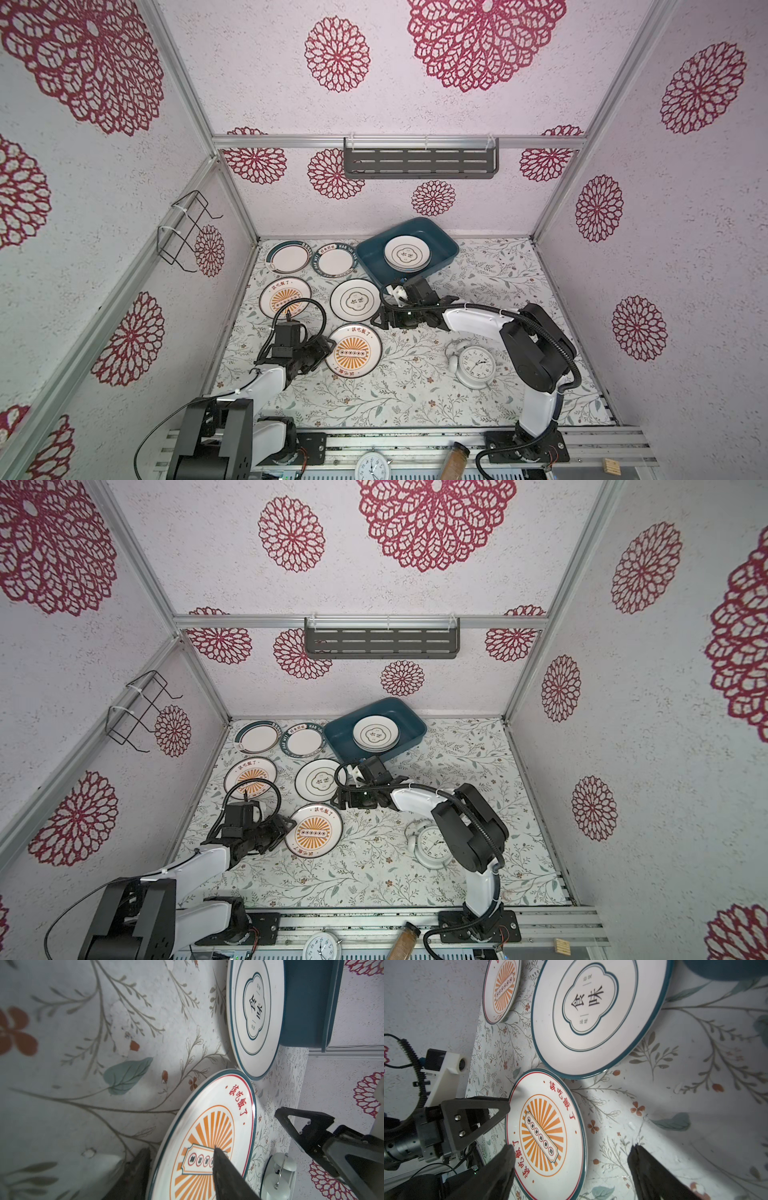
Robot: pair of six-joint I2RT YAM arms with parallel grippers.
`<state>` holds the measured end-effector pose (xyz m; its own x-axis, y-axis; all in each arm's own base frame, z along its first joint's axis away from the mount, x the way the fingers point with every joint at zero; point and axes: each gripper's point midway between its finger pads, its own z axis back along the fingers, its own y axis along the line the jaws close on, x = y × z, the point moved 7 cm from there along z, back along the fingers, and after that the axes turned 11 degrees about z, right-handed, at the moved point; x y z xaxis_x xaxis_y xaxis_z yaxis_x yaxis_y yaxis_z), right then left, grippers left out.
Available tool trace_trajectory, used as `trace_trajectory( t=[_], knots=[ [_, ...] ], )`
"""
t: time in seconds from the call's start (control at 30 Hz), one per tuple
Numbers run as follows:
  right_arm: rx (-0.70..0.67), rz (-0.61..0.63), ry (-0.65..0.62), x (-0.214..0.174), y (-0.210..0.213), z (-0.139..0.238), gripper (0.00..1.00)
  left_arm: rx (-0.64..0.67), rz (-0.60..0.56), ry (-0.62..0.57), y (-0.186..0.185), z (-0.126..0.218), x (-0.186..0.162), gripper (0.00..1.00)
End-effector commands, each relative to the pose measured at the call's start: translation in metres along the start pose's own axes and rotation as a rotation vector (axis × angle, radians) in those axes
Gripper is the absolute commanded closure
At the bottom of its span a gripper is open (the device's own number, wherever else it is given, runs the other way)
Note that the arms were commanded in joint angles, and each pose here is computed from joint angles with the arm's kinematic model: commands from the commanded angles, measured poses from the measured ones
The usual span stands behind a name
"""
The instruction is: Place the plates into the plastic bin on the countertop
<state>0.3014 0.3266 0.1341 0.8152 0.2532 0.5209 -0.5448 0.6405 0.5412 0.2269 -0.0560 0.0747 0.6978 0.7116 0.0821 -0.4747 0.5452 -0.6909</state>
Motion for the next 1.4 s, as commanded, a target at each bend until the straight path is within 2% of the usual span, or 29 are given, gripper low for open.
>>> trace_trajectory(
  t=[0.0,0.5,0.87,1.13,1.37],
  knots=[
    [0.003,0.020,0.011,0.001,0.001,0.000,0.11,0.101,0.023,0.065,0.018,-0.007,-0.018,0.49],
    [-0.032,-0.032,0.074,-0.020,-0.011,-0.006,0.11,0.117,-0.006,0.187,0.017,-0.030,-0.045,0.54],
    [-0.055,-0.039,0.083,-0.026,-0.014,-0.004,0.12,0.081,-0.014,0.212,0.008,-0.047,-0.050,0.78],
    [-0.065,-0.027,0.057,-0.021,-0.011,0.002,0.12,0.048,-0.044,0.186,-0.011,-0.044,-0.047,0.95],
    [-0.091,0.028,-0.029,0.000,0.001,0.024,0.10,0.036,-0.093,0.166,-0.030,-0.028,-0.042,0.99]
  ],
)
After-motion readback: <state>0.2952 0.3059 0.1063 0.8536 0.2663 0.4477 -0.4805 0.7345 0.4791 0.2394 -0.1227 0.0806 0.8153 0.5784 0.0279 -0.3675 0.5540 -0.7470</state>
